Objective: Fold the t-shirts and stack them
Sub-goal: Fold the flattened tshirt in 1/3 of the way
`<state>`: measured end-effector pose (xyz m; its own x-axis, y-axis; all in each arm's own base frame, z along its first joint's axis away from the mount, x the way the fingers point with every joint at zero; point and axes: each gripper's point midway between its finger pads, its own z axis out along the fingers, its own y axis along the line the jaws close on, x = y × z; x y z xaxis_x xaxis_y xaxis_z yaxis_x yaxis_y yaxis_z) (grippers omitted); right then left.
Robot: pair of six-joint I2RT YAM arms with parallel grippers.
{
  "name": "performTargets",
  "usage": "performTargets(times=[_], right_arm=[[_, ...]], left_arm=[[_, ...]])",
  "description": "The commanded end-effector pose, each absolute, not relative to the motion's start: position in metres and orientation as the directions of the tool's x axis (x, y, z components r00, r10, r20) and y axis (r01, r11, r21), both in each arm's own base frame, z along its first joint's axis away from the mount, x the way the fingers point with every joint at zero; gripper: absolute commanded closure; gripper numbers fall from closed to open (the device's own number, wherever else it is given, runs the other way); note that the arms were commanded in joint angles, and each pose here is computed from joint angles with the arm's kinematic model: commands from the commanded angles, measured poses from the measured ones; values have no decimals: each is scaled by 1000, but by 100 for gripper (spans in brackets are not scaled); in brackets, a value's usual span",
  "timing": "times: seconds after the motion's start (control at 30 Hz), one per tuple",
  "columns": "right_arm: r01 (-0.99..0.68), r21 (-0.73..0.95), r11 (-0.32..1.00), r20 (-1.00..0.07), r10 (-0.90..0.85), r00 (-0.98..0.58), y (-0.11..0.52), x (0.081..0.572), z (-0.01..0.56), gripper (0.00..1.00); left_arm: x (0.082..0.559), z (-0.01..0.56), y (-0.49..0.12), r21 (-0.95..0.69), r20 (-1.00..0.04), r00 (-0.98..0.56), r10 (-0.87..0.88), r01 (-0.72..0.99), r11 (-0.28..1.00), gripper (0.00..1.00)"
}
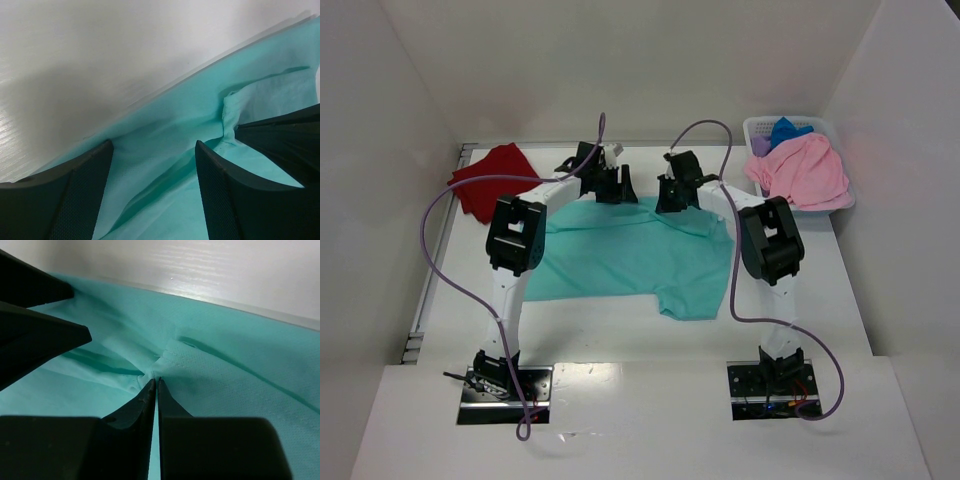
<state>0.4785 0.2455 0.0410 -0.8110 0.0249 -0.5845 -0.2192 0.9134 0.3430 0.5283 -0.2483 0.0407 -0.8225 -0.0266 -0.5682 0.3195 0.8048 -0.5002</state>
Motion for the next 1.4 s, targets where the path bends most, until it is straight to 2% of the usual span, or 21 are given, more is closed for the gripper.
performTargets(times=[0.0,0.27,0.5,0.57,0.73,0.83,0.93,1.27,1.33,1.37], right_arm=[[-204,352,914,-519,9,-855,252,455,21,92],[-233,364,902,-484,-31,-874,263,418,29,96],[-259,313,914,-601,-20,-799,257,427,90,95],[-272,306,912,-632,-19,-775,260,437,105,88],[-255,287,923,-651,-7,-759,256,460,105,78],[-255,267,929,-663,-14,-748,257,472,99,63],[-257,243,935,-653,-38,-756,258,479,82,56],[-224,155,962,-620,-82,-780,251,498,52,53],[-233,150,961,-629,-89,-773,252,501,57,59],[-225,138,965,-616,-94,-782,249,499,51,67]], left_arm=[[523,11,-230,-467,-521,-853,-3,283,838,25],[526,6,-227,-469,-515,-857,0,282,837,25],[527,4,-223,-472,-510,-860,2,282,835,25],[527,4,-223,-472,-510,-860,2,282,835,25],[523,-1,-223,-479,-493,-870,6,277,833,25],[523,-2,-223,-475,-497,-867,13,285,833,25],[523,-2,-223,-475,-497,-867,13,285,833,25],[523,-2,-223,-475,-497,-867,13,285,833,25],[523,-2,-223,-475,-497,-867,13,285,833,25],[523,-2,-223,-475,-497,-867,13,285,833,25]])
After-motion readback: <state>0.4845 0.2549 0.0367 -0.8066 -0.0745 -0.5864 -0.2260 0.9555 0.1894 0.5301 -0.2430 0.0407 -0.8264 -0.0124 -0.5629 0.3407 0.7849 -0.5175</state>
